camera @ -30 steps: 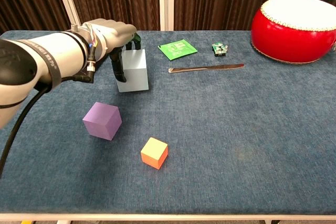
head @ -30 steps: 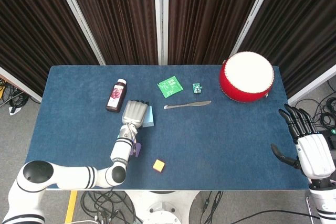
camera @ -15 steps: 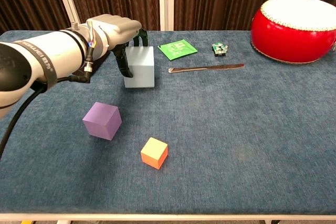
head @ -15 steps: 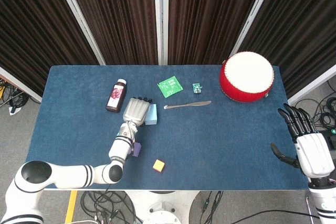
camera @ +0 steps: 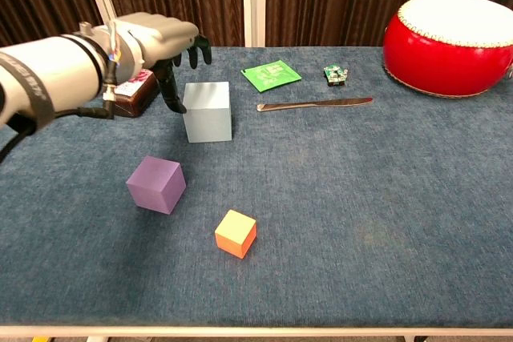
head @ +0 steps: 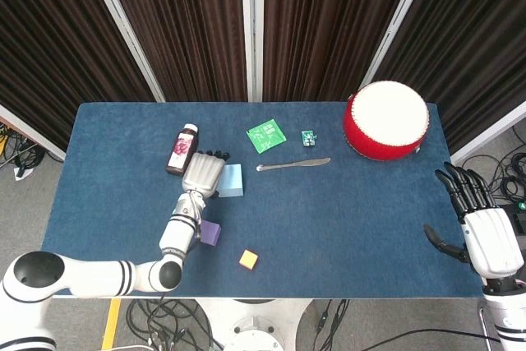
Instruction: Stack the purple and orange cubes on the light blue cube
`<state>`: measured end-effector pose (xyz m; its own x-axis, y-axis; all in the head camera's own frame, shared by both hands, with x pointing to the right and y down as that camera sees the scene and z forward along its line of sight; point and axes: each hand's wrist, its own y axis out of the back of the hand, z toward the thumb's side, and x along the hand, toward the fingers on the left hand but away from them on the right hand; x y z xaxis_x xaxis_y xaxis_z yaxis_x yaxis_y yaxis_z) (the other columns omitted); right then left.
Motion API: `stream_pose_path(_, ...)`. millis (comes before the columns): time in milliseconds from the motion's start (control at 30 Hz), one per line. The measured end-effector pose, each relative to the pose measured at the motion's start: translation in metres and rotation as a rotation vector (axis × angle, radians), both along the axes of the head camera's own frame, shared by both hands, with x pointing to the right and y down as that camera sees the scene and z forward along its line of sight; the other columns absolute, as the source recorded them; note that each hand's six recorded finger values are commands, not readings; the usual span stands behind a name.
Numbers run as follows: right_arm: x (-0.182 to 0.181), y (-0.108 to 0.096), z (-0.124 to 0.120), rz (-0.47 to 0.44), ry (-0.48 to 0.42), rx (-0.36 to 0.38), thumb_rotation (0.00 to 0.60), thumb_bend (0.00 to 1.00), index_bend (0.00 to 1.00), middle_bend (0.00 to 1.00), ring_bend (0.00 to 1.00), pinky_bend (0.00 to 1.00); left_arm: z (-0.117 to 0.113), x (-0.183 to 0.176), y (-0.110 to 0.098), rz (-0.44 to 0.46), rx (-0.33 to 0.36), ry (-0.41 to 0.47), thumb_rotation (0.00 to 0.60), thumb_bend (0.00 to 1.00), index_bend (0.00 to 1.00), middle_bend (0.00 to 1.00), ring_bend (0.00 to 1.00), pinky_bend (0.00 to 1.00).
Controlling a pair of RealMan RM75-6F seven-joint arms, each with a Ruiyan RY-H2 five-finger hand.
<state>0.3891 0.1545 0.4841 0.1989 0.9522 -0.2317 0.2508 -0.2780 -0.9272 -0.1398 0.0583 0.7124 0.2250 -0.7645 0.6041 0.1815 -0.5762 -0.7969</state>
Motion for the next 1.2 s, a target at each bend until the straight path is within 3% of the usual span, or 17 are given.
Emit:
stream_pose_path(267,0.003,-0.002,0.000,0.010,-0.008,-0.002,0.600,0.22,0.00,0.00,0.00,0.00,-0.059,-0.036,-0.004,-0.060,0.042,0.005,0.600,0.19,0.37,0.38,0.32,0.39)
stream_pose_path(500,0.001,-0.002,0.002,0.003,0.001,-0.008,0.600,0.22,0.00,0.00,0.00,0.00,-0.097,-0.071,0.024,-0.054,0.028,0.022,0.600,0.19,0.42,0.41,0.35,0.42)
stream_pose_path(800,-0.001,-0.003,0.007,0.002,0.011,-0.025,0.600,0.21,0.00,0.00,0.00,0.00,-0.090,-0.083,0.079,0.129,-0.003,0.065,0.600,0.19,0.44,0.42,0.35,0.42)
stream_pose_path(933,-0.001,-0.004,0.009,0.003,0.016,-0.030,0.600,0.21,0.00,0.00,0.00,0.00,-0.078,-0.086,0.109,0.194,-0.063,0.084,0.600,0.19,0.44,0.42,0.35,0.42)
stream_pose_path(1200,-0.003,-0.006,0.010,0.002,0.019,-0.035,0.600,0.21,0.00,0.00,0.00,0.00,-0.055,-0.070,0.118,0.219,-0.085,0.119,0.600,0.19,0.44,0.42,0.35,0.42)
